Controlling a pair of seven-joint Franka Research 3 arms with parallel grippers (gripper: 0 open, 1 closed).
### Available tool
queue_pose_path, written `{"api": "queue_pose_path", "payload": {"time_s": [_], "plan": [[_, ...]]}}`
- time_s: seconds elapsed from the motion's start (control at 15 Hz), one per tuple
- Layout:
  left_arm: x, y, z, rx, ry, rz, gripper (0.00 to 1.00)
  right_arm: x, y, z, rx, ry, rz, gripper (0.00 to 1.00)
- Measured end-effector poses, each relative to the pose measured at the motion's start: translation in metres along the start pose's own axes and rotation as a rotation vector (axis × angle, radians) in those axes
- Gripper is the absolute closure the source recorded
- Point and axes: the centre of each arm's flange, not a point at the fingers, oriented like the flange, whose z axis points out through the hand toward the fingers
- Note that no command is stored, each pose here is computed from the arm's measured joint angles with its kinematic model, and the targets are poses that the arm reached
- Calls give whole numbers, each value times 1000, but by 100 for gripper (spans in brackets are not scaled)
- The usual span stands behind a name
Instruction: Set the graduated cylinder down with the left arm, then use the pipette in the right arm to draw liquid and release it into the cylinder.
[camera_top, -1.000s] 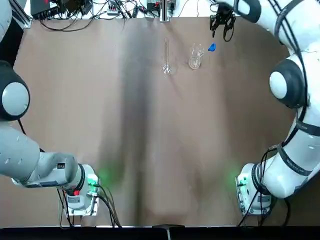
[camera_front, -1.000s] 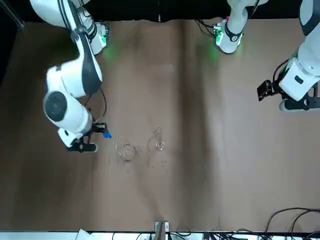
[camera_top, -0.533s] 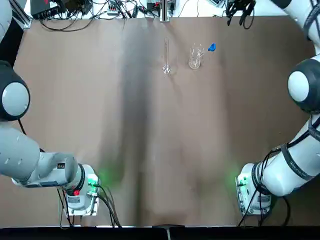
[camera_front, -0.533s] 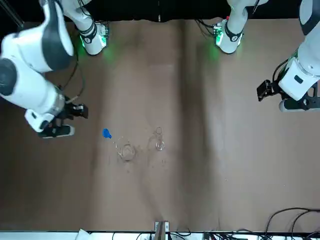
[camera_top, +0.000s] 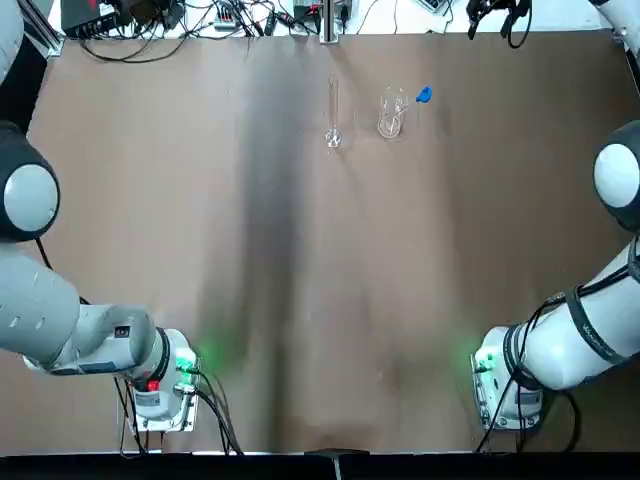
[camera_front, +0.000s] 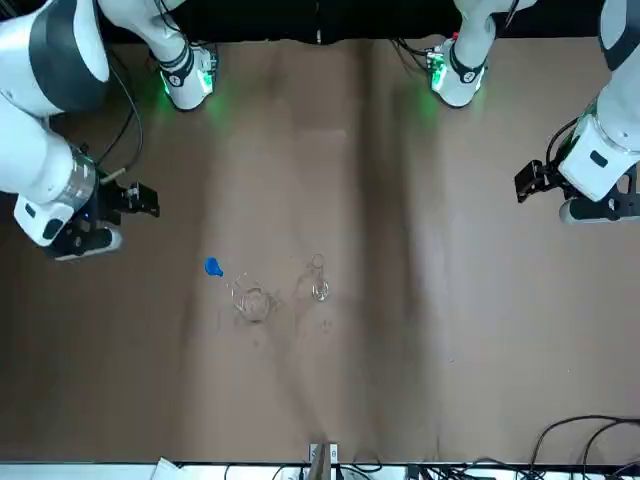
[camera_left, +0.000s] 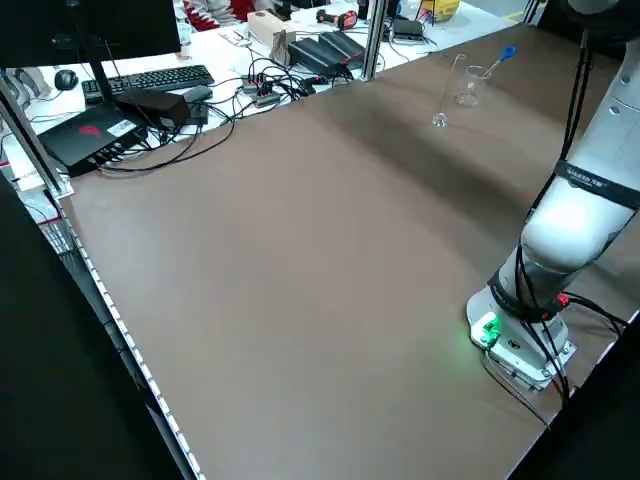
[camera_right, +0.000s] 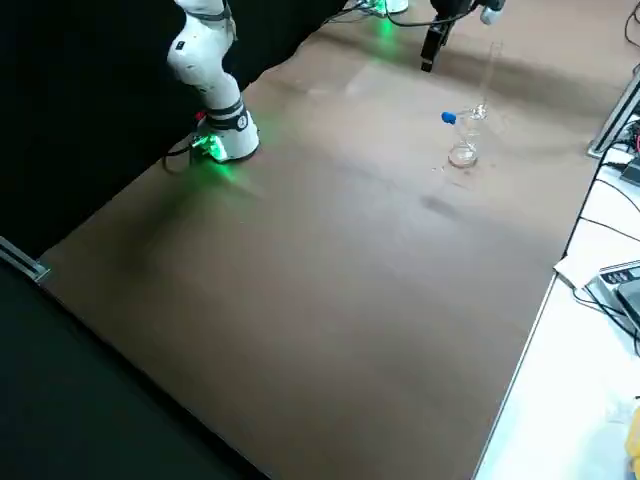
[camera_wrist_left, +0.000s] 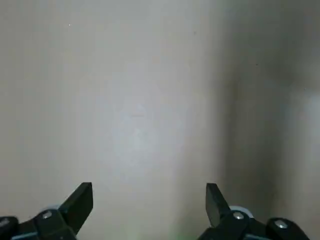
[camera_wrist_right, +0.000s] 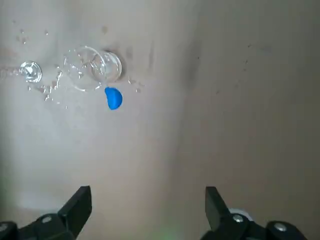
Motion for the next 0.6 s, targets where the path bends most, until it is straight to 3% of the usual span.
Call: {"api": "queue_pose_path", "payload": {"time_s": [0.6], "plan": [[-1,3,0,0,-1,7,0,-44,86,-20,35,30,132,0]]}}
